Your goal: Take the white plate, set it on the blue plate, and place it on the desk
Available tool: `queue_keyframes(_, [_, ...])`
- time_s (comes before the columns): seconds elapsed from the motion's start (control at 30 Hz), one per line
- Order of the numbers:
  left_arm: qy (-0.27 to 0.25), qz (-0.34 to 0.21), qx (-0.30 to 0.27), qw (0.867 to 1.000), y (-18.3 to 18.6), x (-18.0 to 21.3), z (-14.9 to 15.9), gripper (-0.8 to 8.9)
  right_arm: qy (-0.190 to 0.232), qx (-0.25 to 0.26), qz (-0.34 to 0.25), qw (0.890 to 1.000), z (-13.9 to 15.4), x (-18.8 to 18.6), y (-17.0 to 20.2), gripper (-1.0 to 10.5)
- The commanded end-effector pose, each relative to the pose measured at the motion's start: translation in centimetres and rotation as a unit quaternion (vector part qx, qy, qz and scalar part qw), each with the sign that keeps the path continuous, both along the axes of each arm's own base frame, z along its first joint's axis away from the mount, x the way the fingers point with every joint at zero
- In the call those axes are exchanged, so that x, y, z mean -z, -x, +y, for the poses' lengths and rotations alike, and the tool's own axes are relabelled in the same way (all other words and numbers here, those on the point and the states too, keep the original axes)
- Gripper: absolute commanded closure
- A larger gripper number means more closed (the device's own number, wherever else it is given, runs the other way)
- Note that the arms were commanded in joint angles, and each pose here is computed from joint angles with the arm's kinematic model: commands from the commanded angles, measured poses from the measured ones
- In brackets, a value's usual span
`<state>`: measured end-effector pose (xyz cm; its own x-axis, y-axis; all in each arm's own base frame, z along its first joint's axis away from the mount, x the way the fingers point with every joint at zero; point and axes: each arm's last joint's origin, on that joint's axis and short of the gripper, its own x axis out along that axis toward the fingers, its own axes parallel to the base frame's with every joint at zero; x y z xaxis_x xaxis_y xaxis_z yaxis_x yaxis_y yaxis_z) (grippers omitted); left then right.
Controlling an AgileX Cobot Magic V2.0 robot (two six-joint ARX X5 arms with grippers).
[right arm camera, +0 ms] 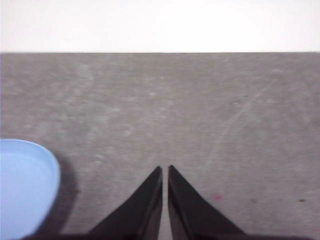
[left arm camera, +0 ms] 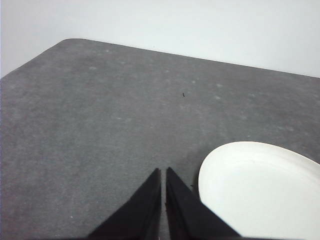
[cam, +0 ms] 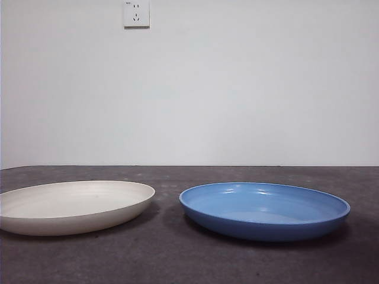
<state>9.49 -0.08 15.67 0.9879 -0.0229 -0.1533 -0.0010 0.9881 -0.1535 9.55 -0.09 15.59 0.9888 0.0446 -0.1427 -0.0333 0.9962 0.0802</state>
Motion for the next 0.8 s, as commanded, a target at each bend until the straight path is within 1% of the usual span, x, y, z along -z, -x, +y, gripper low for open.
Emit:
queue_keyframes(0.03, [0.043, 0.004, -0.01, 0.999, 0.0, 0.0, 0.0, 7.97, -0.065, 0.003, -0.01, 0.998, 0.1, -0.4, 0.0, 9.3])
queue_keyframes(0.13, [0.071, -0.01, -0.013, 0.997, 0.1, -0.8, 0.0, 7.97, -0.096, 0.005, -0.022, 0.995, 0.1, -1.2, 0.1, 9.4])
queue_keyframes(0.3, [0.076, -0.034, -0.012, 0.996, 0.4, -2.7, 0.0, 7.97, -0.138, 0.009, -0.046, 0.989, 0.1, -2.9, 0.5, 9.4])
queue_keyframes(0.43, [0.098, -0.036, -0.014, 0.994, 0.5, -4.1, 0.0, 7.97, -0.172, 0.005, -0.049, 0.984, 0.1, -4.5, 0.9, 9.4])
queue_keyframes(0.5, [0.104, -0.038, -0.012, 0.994, 0.5, -5.0, 0.0, 7.97, -0.179, 0.006, -0.046, 0.983, 0.1, -5.4, 1.1, 9.4])
queue_keyframes(0.63, [0.101, -0.054, -0.006, 0.993, 0.7, -7.5, 0.0, 7.97, -0.18, -0.01, -0.05, 0.982, 0.2, -7.9, 1.4, 9.4])
queue_keyframes(0.8, [0.1, -0.063, 0.005, 0.993, 0.6, -10.7, -0.2, 7.97, -0.182, -0.052, -0.043, 0.981, 0.5, -11.0, 1.0, 9.4])
